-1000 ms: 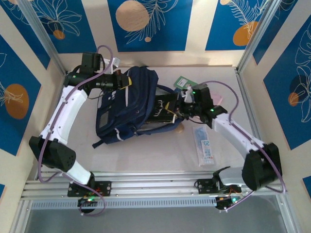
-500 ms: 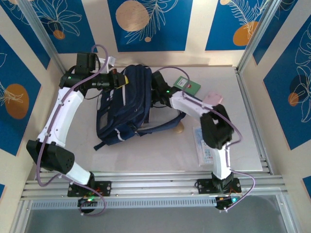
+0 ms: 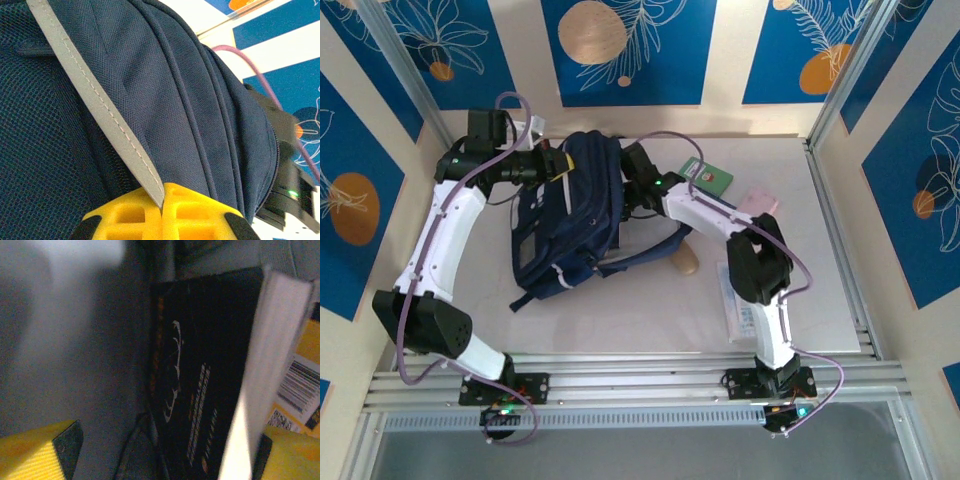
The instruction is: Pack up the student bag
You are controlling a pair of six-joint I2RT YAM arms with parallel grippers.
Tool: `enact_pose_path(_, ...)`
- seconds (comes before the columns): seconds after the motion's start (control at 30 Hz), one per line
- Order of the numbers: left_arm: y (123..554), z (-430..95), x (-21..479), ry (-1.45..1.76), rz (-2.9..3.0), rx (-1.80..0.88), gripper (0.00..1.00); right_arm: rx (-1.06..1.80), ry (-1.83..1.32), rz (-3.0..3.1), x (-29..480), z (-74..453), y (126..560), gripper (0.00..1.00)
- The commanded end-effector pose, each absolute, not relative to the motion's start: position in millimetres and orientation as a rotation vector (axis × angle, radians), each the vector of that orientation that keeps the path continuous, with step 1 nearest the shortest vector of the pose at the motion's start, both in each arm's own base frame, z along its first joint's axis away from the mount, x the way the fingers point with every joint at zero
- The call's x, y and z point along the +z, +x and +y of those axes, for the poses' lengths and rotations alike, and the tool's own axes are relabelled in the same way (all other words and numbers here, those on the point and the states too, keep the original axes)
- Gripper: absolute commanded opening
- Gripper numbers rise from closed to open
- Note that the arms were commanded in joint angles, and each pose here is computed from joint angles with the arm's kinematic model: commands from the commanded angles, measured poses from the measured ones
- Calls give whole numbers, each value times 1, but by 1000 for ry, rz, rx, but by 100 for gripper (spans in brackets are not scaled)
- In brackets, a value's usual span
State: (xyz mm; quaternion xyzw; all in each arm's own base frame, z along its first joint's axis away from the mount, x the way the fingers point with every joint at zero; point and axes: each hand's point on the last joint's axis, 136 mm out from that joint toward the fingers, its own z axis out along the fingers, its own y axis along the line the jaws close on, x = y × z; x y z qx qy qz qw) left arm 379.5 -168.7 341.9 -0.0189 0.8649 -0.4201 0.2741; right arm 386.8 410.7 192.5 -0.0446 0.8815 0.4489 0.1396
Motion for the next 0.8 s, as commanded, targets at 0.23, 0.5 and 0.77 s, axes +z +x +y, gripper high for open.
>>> enact_pose_path(0.23,382,-123,395,-115,2117,-949,0,1140,-139,2444,240,344,379,82)
enact_pose_path(0.5,389,-55,377,-409,2113,-658,0,980,-87,2362,272,285,382,80)
enact_pose_path(0.77,412,-76,349,-389,2146,-810,0,698,276,2451,236,189,412,79)
